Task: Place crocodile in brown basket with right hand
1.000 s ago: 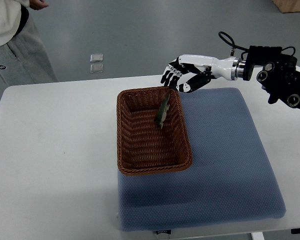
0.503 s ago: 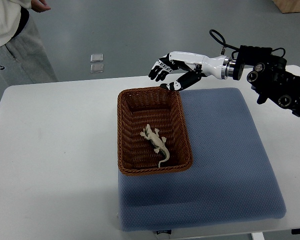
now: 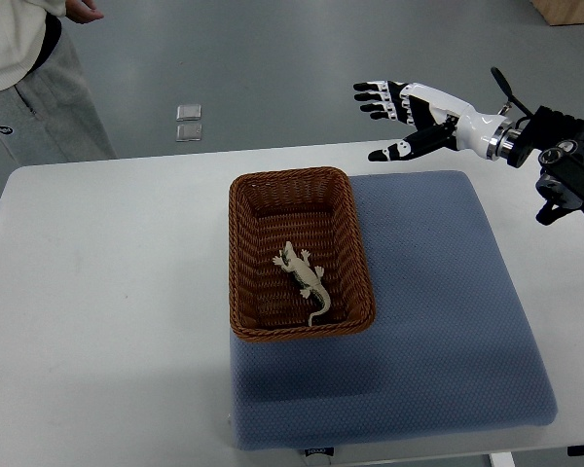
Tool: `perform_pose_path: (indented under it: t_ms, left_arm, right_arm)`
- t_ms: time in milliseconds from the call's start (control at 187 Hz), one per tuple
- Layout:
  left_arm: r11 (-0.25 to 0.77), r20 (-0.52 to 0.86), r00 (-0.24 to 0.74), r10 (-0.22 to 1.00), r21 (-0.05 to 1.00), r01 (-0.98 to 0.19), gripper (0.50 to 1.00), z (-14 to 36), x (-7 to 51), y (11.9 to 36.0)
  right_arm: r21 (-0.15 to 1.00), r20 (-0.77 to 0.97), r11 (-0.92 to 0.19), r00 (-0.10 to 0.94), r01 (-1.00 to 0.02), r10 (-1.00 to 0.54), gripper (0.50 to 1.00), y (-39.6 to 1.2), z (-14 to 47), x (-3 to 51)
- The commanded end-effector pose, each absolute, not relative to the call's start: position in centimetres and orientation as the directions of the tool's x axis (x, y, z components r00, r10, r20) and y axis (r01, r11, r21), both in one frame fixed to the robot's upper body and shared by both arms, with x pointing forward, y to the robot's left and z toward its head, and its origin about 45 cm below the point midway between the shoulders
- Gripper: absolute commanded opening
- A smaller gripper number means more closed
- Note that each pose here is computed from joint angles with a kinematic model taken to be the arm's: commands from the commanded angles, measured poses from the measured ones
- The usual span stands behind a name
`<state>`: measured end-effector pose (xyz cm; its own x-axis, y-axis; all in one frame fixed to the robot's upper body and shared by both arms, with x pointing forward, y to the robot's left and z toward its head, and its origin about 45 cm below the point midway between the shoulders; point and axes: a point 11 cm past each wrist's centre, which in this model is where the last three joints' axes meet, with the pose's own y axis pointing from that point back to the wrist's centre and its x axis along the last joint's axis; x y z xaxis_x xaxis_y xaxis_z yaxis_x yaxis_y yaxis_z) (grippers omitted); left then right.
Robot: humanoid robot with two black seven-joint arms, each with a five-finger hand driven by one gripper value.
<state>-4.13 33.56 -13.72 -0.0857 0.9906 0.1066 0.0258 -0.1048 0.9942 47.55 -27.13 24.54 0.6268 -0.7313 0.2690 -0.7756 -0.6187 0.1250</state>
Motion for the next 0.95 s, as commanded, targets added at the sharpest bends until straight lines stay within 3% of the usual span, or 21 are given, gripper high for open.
perform_pose_path:
  t_ms: [0, 241, 406, 947]
  left_arm:
    - [-0.105, 0.107, -0.086, 0.991, 0.994, 0.026, 1.000, -13.7, -4.1, 33.6]
    - [-0.105, 0.107, -0.086, 0.991, 0.994, 0.026, 1.000, -13.7, -4.1, 33.6]
    - [-0.105, 0.107, -0.086, 0.991, 0.994, 0.024, 1.000, -13.7, -4.1, 33.6]
    - [-0.105, 0.107, -0.086, 0.991, 0.994, 0.024, 1.000, -13.7, -4.1, 33.6]
  right_arm:
    - [0.177, 0.118, -0.515, 0.537, -0.839, -0.835, 0.913, -30.0, 22.8, 47.7]
    - [0.319, -0.255, -0.397, 0.325, -0.860, -0.911, 0.921, -33.0, 19.2, 46.7]
    - [0.326, -0.415, -0.392, 0.242, -0.860, -0.877, 0.923, -33.4, 18.0, 46.0]
    - [0.273, -0.495, -0.384, 0.214, -0.882, -0.842, 0.930, -33.0, 18.2, 46.1]
